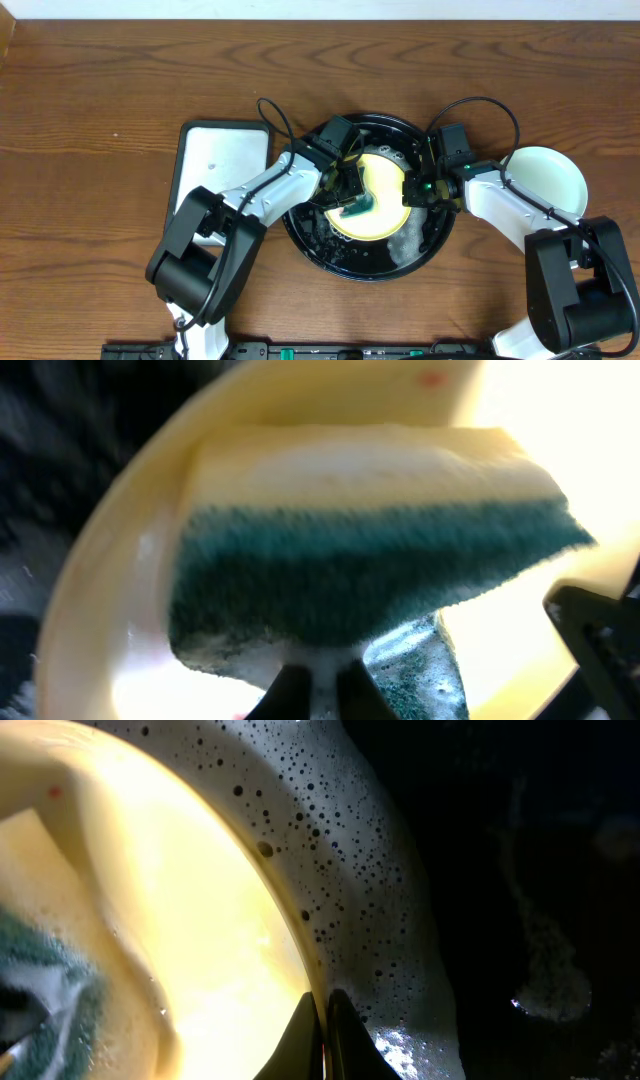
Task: Clean dirty plates on tray and stack at the side
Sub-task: 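Scrub the yellow plate with the sponge while right gripper holds rim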
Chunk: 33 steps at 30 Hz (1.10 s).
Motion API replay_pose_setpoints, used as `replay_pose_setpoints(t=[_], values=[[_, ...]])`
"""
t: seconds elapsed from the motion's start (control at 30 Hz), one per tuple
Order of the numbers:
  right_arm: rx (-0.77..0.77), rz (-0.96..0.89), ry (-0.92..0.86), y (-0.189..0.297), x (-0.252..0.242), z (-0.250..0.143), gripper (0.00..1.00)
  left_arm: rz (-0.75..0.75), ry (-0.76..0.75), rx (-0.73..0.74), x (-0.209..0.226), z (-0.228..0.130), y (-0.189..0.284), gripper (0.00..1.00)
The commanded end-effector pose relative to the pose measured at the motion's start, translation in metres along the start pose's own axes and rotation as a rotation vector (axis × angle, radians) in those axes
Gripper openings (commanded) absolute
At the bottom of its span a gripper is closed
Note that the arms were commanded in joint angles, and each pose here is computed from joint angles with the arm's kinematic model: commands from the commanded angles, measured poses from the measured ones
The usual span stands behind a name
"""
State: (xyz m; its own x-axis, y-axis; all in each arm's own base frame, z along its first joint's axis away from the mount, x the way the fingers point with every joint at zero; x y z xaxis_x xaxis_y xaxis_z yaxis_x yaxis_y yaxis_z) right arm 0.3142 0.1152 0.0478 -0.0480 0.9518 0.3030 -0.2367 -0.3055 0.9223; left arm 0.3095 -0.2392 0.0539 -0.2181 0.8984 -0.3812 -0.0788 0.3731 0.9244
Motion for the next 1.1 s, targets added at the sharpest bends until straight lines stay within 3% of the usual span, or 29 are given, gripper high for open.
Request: replay_pose_setpoints(t=[0.0, 0.13, 0.3, 0.5, 0.8, 0.97, 1.07], values=[[0.016, -0.097, -0.014, -0.005, -0.014, -0.007, 0.01, 0.354, -0.138, -0.180, 0.063, 0.022, -0.024, 0.07], [0.016, -0.097, -0.014, -0.005, -0.014, -0.007, 0.01, 0.423, -0.219, -0.250, 0.056, 0.027, -0.016, 0.07], [0.017, -0.097, -0.014, -0.005, -0.014, -0.008, 0.01, 0.613, -0.296, -0.430, 0.059, 0.039, 0.015, 0.07], [0.020, -0.098, -0.015, -0.005, -0.015, -0.008, 0.01, 0.688, -0.341, -0.535, 0.055, 0.048, 0.038, 0.07], [0.031, -0.118, -0.017, -0.005, -0.017, -0.011, 0.01, 0.593, -0.323, -0.643, 0.033, 0.050, 0.084, 0.08], [0.031, -0.118, -0.017, -0.005, -0.017, -0.011, 0.01, 0.459, -0.311, -0.674, 0.016, 0.045, 0.113, 0.08], [0.031, -0.118, -0.017, -0.005, -0.017, -0.011, 0.01, 0.333, -0.308, -0.614, 0.003, 0.037, 0.109, 0.08]])
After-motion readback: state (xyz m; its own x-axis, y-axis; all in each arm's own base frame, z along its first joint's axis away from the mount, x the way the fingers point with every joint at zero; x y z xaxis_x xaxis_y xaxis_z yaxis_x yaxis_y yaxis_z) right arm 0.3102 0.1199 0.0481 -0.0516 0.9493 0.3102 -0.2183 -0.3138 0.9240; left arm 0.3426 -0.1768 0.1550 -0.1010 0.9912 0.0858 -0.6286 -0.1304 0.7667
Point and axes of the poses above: each gripper's point midway between its finger pads, its own y axis back along the fingers, its own x axis along the line the jaws close on, z = x × y, the point moved 5 cm from there along y, back along the fingers, and after that the axes turned 2 degrees about y, right-handed, at the moved point
